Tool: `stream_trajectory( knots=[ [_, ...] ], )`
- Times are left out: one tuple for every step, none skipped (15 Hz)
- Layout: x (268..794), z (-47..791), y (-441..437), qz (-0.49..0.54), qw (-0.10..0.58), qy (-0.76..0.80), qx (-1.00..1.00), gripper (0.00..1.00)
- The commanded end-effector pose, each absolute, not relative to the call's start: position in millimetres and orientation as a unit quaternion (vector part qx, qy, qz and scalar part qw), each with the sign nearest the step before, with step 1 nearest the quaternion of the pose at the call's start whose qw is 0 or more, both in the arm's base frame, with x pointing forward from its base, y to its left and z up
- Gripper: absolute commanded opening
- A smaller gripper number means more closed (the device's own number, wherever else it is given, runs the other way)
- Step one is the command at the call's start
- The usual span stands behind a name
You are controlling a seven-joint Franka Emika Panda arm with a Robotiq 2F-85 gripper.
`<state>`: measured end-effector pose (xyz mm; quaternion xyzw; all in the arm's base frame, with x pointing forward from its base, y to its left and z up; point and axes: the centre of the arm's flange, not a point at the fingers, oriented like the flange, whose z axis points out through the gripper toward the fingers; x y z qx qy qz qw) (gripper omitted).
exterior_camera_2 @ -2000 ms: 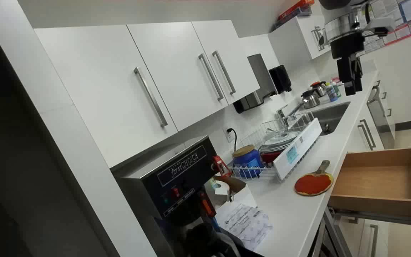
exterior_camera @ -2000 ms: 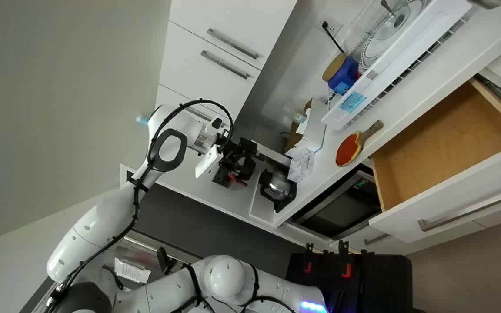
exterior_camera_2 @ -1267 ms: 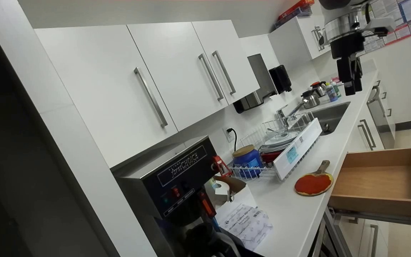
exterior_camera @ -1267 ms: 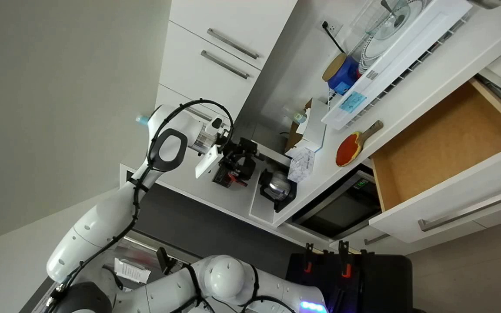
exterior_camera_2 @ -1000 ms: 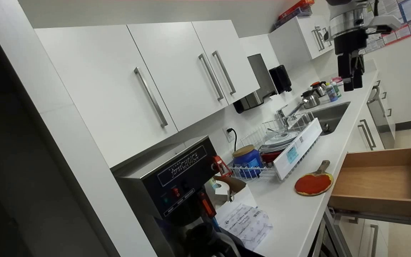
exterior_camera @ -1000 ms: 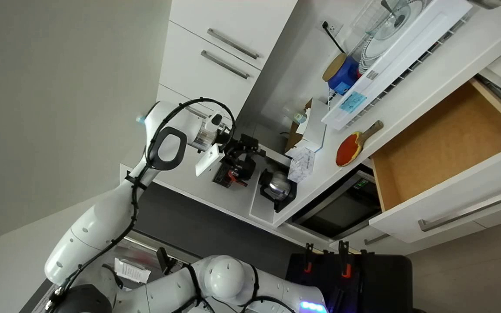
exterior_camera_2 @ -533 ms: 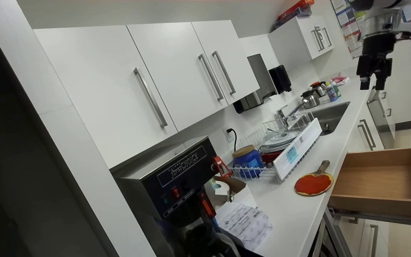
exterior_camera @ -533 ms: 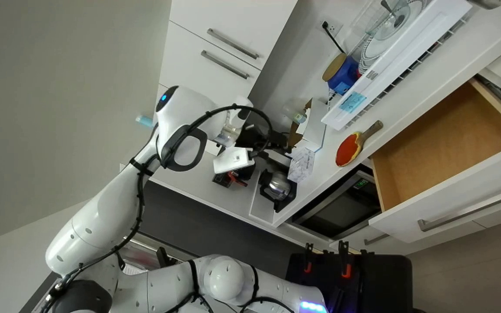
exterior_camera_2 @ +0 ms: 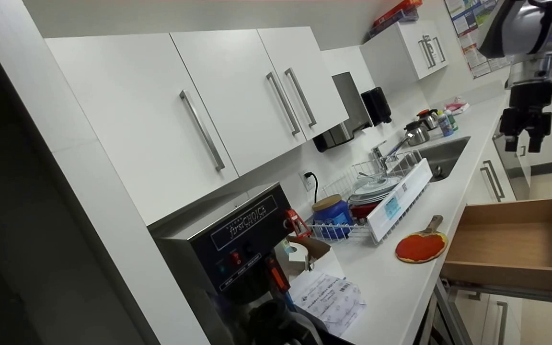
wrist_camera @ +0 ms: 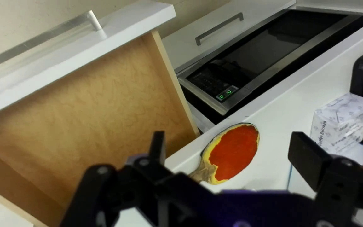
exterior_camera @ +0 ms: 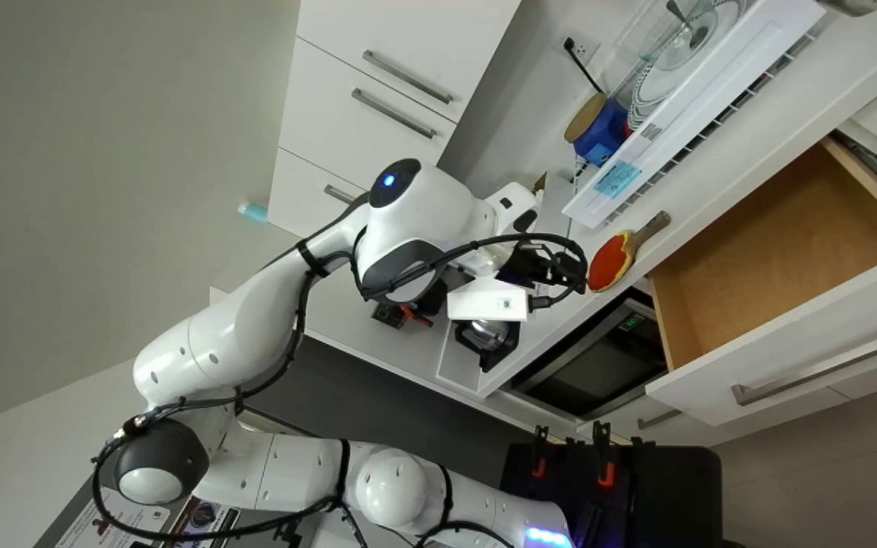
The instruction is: Close the drawer
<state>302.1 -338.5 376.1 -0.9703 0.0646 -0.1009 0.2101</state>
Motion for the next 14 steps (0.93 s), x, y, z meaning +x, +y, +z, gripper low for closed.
stream_trajectory(
  knots=[
    [298.3, 339.1, -351.2, -0.081, 0.207, 0.077, -0.972, 1.00],
    [297.3, 355.1, -344.3, -0.085, 0.211, 0.074, -0.971, 1.00],
    [294.8, 346.9, -345.9, -0.076, 0.211, 0.076, -0.972, 1.00],
    [293.7, 342.2, -347.0, -0.070, 0.211, 0.079, -0.972, 1.00],
    [293.6, 340.3, -347.3, -0.067, 0.211, 0.080, -0.972, 1.00],
    [293.9, 340.0, -347.1, -0.067, 0.211, 0.080, -0.972, 1.00],
    [294.0, 340.1, -347.0, -0.067, 0.211, 0.080, -0.972, 1.00],
    [293.9, 340.1, -347.1, -0.067, 0.211, 0.080, -0.972, 1.00],
    [294.6, 338.6, -351.2, -0.072, 0.216, 0.089, -0.970, 1.00],
    [294.6, 331.3, -359.7, -0.087, 0.221, 0.105, -0.966, 1.00],
    [292.0, 323.5, -366.9, -0.094, 0.236, 0.125, -0.959, 1.00],
    [287.0, 313.1, -375.6, -0.098, 0.255, 0.148, -0.951, 1.00],
    [281.7, 303.7, -381.5, -0.103, 0.268, 0.170, -0.943, 1.00],
    [275.2, 289.5, -389.2, -0.109, 0.283, 0.183, -0.935, 1.00]
  ],
)
